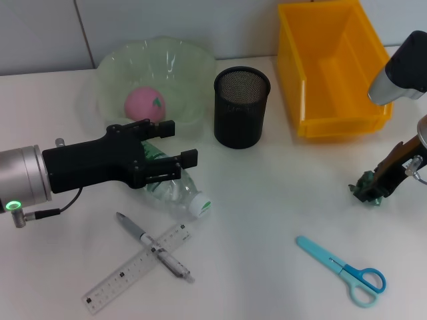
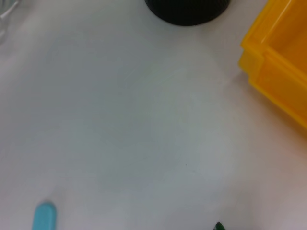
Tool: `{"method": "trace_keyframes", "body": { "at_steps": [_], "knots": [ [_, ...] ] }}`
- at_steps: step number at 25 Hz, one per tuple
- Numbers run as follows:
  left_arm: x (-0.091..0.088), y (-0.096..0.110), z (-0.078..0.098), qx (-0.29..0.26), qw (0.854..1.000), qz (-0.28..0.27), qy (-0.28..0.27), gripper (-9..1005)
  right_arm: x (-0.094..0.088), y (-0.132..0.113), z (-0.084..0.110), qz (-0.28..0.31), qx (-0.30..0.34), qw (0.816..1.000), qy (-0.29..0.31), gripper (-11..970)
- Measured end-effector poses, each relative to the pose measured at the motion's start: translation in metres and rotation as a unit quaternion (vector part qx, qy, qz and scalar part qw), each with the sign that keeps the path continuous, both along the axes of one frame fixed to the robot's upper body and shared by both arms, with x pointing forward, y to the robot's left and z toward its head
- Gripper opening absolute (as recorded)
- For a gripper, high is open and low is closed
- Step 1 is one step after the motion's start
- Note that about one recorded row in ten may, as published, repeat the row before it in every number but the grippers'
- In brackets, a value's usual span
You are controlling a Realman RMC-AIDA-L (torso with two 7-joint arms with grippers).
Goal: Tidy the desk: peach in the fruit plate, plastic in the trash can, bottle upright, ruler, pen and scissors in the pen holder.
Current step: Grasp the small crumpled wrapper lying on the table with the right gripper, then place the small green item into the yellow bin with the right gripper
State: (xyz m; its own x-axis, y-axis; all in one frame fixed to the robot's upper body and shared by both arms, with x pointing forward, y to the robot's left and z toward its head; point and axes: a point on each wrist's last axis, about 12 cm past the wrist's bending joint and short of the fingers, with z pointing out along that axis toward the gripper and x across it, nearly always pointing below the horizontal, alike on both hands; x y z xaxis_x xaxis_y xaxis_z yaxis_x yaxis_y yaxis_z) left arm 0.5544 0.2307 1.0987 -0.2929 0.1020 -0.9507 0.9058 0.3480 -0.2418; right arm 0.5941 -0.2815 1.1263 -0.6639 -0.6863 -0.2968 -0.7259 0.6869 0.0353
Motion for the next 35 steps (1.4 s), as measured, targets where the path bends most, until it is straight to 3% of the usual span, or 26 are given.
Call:
{"method": "trace_keyframes", "body": {
  "at_steps": [7,14,20,31,35],
  "knots": [
    [-0.001,0.001,-0.001,-0.001,1.0,0.0,0.001,808,0.0,-0.001,0.007,-0.002,0.004,1.0,-0.01,328],
    [-0.001,0.0,0.0,-0.003,1.0,-0.001,0.001,809,-0.003,-0.007,0.051,-0.015,0.068,0.996,-0.062,103],
    [-0.003,-0.003,0.001,-0.007,1.0,-0.007,0.001,809,0.008,-0.024,0.084,-0.072,0.133,0.975,-0.162,102],
    [-0.004,-0.003,0.001,-0.009,1.0,-0.011,-0.002,809,0.049,-0.019,0.061,-0.149,0.154,0.952,-0.22,112],
    [-0.004,-0.003,0.001,-0.009,1.0,-0.011,-0.003,808,0.058,-0.013,0.057,-0.155,0.162,0.946,-0.233,232]
  ]
}}
